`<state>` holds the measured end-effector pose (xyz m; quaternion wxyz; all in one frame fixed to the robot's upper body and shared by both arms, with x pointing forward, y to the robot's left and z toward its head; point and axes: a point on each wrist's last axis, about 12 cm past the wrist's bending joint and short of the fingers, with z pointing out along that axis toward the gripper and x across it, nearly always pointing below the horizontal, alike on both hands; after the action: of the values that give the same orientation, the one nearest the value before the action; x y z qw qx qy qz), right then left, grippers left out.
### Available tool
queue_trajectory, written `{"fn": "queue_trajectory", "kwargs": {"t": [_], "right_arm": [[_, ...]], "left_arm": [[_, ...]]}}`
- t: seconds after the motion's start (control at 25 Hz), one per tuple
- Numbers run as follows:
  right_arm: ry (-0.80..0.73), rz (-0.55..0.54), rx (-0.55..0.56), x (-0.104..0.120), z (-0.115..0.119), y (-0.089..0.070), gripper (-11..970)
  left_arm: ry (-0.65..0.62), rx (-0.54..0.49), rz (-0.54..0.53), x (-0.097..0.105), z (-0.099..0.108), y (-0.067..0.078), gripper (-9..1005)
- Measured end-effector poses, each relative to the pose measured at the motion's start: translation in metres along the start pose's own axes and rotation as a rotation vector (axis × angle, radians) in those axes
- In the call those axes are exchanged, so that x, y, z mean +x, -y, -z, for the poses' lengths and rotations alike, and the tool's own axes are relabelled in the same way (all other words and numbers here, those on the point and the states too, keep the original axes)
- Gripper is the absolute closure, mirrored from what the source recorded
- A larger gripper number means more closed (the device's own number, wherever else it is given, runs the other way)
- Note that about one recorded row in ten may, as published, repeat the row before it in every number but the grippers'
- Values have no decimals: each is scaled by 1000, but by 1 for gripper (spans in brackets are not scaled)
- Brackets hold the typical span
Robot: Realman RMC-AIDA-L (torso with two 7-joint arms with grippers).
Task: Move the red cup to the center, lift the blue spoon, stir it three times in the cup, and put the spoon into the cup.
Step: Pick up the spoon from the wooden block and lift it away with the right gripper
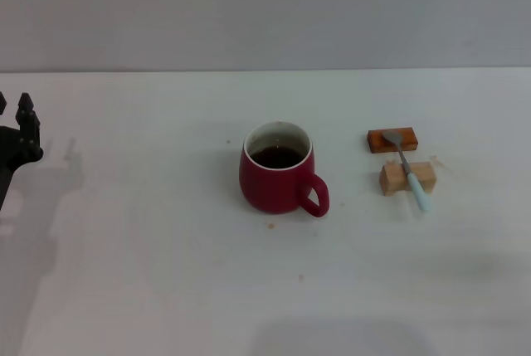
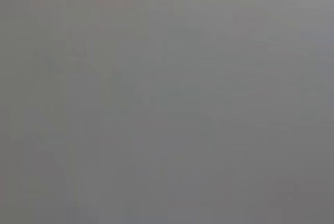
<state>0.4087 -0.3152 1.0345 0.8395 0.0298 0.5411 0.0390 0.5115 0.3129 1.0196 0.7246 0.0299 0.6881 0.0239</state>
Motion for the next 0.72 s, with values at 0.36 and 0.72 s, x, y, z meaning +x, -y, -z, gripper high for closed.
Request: {"fn": "queue_trajectory", "kwargs": {"t": [0.36,0.72], "right_arm": [[-110,-31,-84,17,-10,-15,341],[-270,-39,-230,38,-11,-37,342]], "left_arm": [[-12,-39,-4,2,-1,-7,492],[-27,-37,-4,3,-1,-6,290]]}}
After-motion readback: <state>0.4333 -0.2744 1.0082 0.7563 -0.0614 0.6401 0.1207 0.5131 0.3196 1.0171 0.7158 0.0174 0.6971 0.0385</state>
